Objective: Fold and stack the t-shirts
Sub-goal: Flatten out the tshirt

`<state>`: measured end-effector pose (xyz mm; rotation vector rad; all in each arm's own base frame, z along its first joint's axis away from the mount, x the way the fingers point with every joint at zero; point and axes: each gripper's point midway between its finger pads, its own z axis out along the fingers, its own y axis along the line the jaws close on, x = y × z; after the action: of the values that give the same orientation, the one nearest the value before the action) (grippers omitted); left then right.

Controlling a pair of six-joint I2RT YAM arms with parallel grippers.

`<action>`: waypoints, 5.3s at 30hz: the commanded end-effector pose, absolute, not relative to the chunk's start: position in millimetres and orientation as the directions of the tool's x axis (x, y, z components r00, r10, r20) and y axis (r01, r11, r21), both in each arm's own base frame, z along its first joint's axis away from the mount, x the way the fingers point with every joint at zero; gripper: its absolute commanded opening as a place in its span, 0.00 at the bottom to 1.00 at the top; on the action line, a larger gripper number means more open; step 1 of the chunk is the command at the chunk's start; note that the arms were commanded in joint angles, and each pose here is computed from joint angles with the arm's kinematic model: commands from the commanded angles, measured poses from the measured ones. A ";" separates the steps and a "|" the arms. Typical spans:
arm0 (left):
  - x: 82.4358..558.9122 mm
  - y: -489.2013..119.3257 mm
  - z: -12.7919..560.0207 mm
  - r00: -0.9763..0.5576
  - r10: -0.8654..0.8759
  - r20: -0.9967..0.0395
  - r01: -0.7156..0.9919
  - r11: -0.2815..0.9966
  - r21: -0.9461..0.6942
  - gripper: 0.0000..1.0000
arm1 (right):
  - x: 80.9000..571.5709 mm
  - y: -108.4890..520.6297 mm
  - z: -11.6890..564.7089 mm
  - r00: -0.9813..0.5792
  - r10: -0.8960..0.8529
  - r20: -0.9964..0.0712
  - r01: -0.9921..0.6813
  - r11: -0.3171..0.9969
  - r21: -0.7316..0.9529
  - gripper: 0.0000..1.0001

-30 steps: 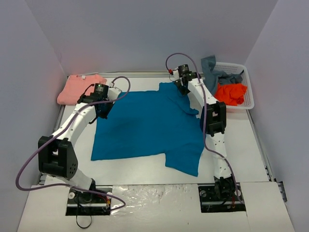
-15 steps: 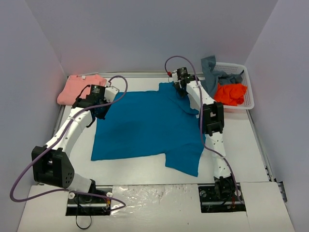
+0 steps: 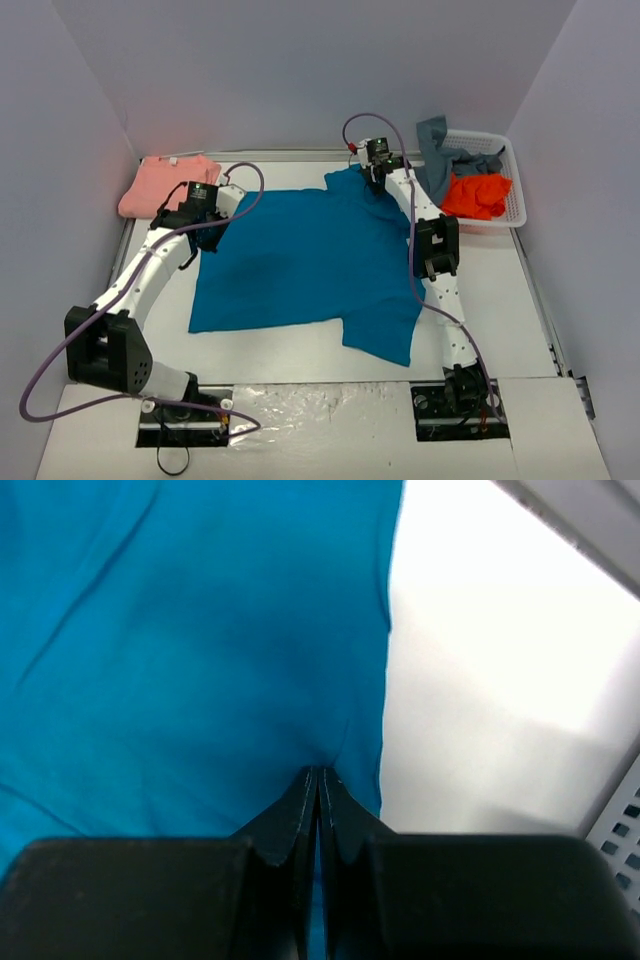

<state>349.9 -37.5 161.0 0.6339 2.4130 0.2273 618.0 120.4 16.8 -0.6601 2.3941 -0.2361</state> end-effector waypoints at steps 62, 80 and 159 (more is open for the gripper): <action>352.4 -33.8 154.2 -0.656 0.453 -0.604 0.346 0.891 0.292 0.12 | 538.6 109.3 130.3 -0.537 -0.540 -0.648 -0.254 0.836 -0.486 0.00; 414.9 -85.3 84.5 -0.704 0.410 -0.580 0.449 0.889 0.083 0.02 | 435.9 89.6 46.1 -0.688 -0.598 -0.411 -0.425 0.791 -0.439 0.00; 354.5 -33.2 167.3 -0.632 0.515 -0.579 0.378 0.857 0.350 0.42 | 368.4 98.0 122.4 -0.654 -0.600 -0.461 -0.535 0.798 -0.278 0.31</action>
<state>373.7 -44.2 174.3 0.5839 2.3376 0.1742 408.3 88.2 122.0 -0.7873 2.3996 -0.2970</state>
